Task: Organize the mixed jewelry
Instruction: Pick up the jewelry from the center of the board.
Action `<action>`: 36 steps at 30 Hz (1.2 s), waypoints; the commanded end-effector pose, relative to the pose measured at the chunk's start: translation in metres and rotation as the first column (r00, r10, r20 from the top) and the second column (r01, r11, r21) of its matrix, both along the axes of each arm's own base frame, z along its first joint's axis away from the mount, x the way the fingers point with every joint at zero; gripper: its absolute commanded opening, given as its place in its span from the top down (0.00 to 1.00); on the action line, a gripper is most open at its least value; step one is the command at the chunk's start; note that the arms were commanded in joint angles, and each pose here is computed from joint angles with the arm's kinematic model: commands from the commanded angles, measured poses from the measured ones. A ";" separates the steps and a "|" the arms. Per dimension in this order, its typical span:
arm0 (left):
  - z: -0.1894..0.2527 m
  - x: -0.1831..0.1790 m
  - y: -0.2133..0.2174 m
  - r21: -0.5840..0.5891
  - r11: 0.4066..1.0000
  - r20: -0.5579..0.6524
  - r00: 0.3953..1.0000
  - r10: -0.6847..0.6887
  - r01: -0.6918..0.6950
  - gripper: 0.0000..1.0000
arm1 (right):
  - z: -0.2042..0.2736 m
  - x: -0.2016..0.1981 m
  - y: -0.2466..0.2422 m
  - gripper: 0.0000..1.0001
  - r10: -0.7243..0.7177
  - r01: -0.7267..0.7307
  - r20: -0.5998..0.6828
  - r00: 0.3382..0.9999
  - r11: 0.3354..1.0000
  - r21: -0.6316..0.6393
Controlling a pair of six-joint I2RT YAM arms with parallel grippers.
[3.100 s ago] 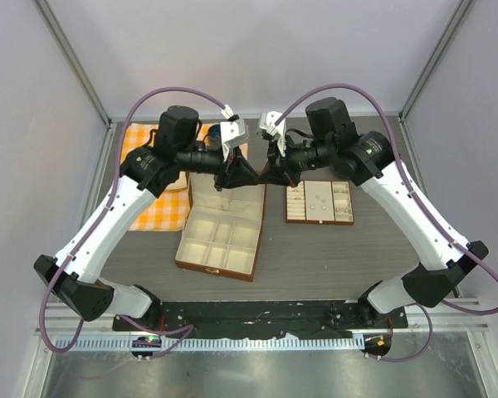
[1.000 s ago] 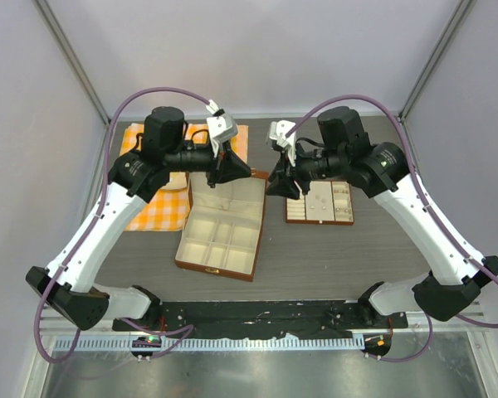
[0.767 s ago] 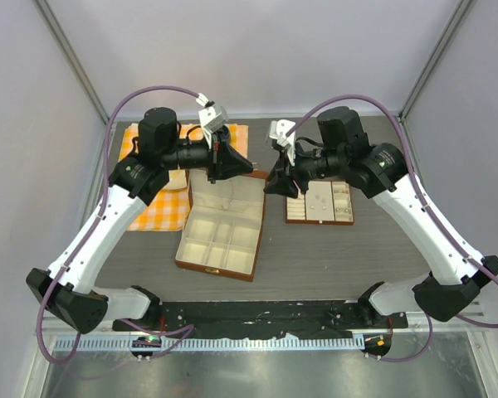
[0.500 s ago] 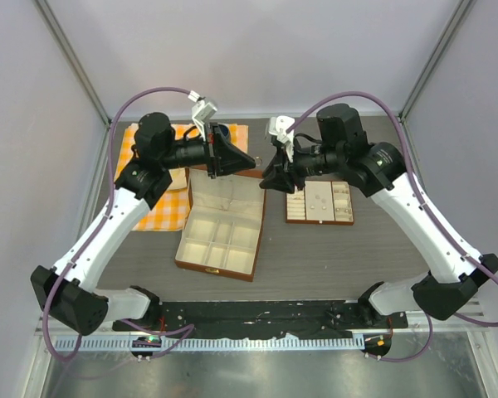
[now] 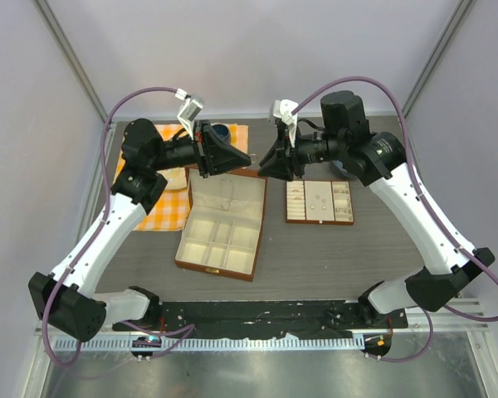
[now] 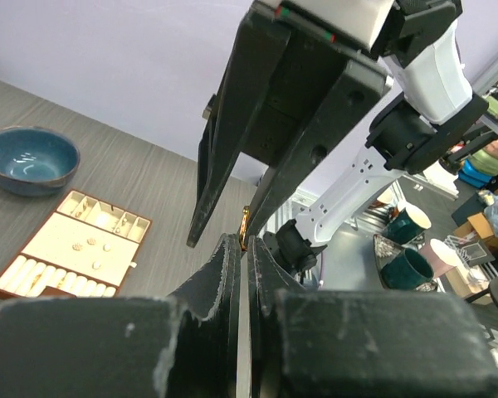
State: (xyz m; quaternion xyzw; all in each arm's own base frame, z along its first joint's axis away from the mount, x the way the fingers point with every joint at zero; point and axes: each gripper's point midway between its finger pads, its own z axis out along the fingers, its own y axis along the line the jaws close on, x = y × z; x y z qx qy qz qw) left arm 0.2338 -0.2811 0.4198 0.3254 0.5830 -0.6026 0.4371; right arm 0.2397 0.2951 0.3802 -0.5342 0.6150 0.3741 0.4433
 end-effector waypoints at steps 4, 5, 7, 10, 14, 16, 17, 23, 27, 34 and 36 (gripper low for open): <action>0.000 -0.007 0.005 0.021 1.000 0.075 0.997 -0.003 0.001 1.00 | 0.040 -0.002 0.005 0.67 0.040 -0.044 0.049 0.998 0.994 0.099; -0.001 -0.007 0.005 0.022 1.000 0.075 0.997 -0.001 0.000 1.00 | 0.043 -0.003 0.006 0.67 0.045 -0.050 0.050 0.998 0.993 0.104; 0.000 -0.005 0.005 0.023 1.000 0.079 0.997 0.005 -0.007 1.00 | 0.044 -0.005 0.007 0.67 0.058 -0.063 0.042 0.997 0.992 0.111; -0.002 -0.004 0.004 0.026 1.000 0.078 0.997 0.009 -0.011 1.00 | 0.045 -0.006 0.007 0.67 0.062 -0.066 0.040 0.997 0.991 0.116; -0.003 -0.002 0.003 0.028 1.000 0.076 0.997 0.009 -0.011 1.00 | 0.046 -0.009 0.009 0.69 0.076 -0.079 0.029 0.997 0.989 0.126; -0.002 -0.002 0.004 0.027 1.000 0.077 0.997 0.012 -0.014 1.00 | 0.046 -0.009 0.009 0.70 0.079 -0.081 0.024 0.997 0.988 0.129; -0.002 -0.003 0.003 0.028 1.000 0.077 0.997 0.009 -0.011 1.00 | 0.046 -0.009 0.010 0.72 0.080 -0.082 0.024 0.997 0.988 0.130; -0.002 -0.003 0.003 0.027 1.000 0.076 0.997 0.009 -0.011 1.00 | 0.047 -0.008 0.013 0.79 0.085 -0.086 0.013 0.996 0.987 0.139; -0.003 -0.003 0.004 0.027 1.000 0.075 0.997 0.009 -0.011 1.00 | 0.047 -0.007 0.014 0.86 0.088 -0.088 0.005 0.996 0.986 0.141; -0.003 -0.004 0.003 0.028 1.000 0.070 0.998 0.002 -0.004 1.00 | 0.049 -0.007 0.015 0.95 0.090 -0.090 0.002 0.996 0.985 0.148; -0.003 -0.004 0.003 0.029 1.000 0.069 0.998 0.001 -0.003 1.00 | 0.049 -0.007 0.015 0.98 0.096 -0.094 -0.002 0.995 0.984 0.150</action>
